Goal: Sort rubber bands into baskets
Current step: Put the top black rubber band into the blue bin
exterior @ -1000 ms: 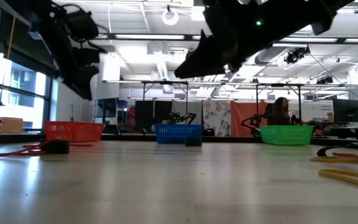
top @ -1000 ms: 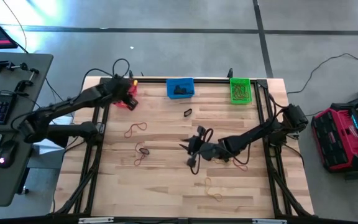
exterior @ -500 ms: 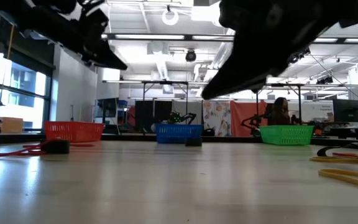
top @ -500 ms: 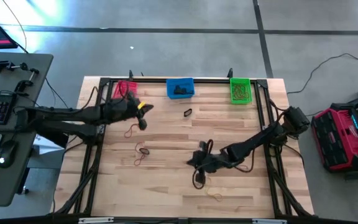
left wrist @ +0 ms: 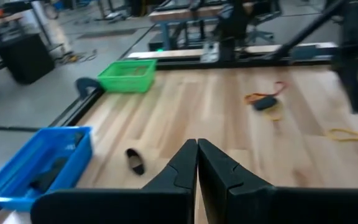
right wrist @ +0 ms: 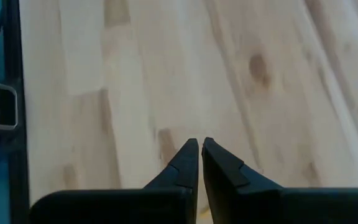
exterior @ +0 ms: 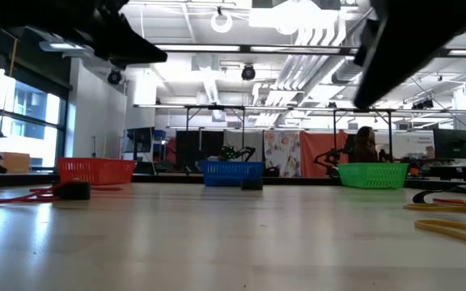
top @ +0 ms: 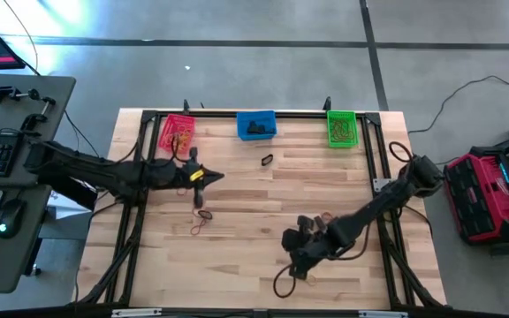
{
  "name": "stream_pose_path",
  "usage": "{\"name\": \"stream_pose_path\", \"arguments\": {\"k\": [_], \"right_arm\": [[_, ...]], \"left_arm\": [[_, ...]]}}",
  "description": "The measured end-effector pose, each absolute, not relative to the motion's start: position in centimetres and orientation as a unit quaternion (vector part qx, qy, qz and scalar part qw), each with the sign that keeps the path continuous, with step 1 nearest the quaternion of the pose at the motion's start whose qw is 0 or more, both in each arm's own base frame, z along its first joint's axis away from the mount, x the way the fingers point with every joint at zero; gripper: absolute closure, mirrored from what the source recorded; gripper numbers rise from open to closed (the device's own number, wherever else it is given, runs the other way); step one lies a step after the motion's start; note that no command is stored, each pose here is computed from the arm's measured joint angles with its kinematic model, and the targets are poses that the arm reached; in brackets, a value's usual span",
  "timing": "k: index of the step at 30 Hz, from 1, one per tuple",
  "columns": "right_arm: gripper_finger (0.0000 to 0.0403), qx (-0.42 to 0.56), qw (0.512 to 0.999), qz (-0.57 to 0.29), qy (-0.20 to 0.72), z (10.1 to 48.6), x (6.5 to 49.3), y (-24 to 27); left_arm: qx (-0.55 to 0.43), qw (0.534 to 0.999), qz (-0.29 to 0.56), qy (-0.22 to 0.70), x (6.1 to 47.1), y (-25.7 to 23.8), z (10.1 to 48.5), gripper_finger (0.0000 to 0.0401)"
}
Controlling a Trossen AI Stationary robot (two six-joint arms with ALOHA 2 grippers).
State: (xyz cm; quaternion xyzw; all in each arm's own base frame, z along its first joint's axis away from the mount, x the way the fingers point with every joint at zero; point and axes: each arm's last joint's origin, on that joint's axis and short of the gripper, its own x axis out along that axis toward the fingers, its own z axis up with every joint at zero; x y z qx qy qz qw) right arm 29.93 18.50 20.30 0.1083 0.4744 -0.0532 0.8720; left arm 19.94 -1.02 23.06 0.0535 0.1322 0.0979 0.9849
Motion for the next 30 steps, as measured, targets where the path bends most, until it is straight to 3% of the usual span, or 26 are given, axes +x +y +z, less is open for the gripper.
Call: {"name": "stream_pose_path", "arguments": {"k": [5,13,16,19,24,30], "right_arm": [[0.0386,0.127,0.856,-0.061,0.498,20.1,29.1,19.0],[0.0314,0.102,0.851,-0.117,0.502,19.9,29.0,17.8],[0.0305,0.103,0.84,-0.135,0.515,19.8,29.3,16.7],[0.032,0.081,0.834,-0.147,0.526,19.6,29.3,15.9],[0.039,0.01,0.834,-0.152,0.53,19.6,28.9,15.7],[0.0399,-0.032,0.835,-0.169,0.522,19.6,28.6,15.5]], "left_arm": [[0.054,0.989,0.067,0.122,20.0,-2.3,23.1,0.0396],[0.039,0.982,0.087,0.165,22.2,-2.0,21.3,0.04],[0.034,0.979,0.093,0.18,24.0,-1.0,21.4,0.04],[0.027,0.972,0.101,0.208,25.9,0.7,21.0,0.0401],[0.005,0.96,0.114,0.256,27.7,4.2,18.9,0.0401],[-0.014,0.95,0.114,0.29,30.0,7.6,17.1,0.0401]]}}
